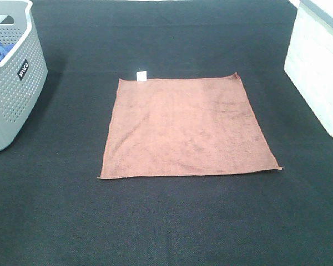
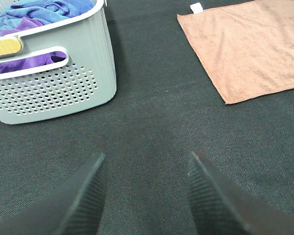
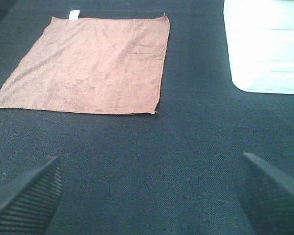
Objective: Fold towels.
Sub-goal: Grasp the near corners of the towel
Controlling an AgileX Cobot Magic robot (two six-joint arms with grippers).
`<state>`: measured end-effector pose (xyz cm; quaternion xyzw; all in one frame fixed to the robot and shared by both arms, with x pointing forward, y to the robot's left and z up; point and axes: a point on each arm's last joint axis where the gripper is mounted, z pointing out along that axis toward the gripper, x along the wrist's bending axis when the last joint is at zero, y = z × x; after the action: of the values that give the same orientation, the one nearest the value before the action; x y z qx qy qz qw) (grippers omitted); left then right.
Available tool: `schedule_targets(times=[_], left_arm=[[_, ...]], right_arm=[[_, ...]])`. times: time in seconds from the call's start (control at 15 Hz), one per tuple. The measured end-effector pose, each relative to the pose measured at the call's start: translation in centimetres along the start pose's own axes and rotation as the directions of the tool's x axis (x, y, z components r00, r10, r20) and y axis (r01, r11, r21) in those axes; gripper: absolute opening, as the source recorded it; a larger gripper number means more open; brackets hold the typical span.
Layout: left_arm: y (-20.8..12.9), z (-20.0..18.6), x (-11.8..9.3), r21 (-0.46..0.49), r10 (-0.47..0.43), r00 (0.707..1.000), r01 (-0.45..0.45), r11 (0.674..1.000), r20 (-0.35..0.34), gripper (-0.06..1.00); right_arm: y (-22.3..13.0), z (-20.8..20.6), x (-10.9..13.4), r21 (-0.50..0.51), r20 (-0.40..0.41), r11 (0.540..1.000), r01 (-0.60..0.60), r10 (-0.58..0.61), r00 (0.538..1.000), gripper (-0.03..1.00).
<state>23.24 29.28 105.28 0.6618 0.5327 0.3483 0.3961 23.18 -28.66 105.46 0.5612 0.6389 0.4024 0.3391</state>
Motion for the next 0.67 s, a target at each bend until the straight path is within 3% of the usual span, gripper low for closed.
schedule_targets(times=[0.67], left_arm=[[0.0, 0.0, 0.0, 0.0, 0.0, 1.0, 0.0, 1.0, 0.0, 0.49]], right_arm=[[0.0, 0.0, 0.0, 0.0, 0.0, 1.0, 0.0, 0.0, 1.0, 0.9]])
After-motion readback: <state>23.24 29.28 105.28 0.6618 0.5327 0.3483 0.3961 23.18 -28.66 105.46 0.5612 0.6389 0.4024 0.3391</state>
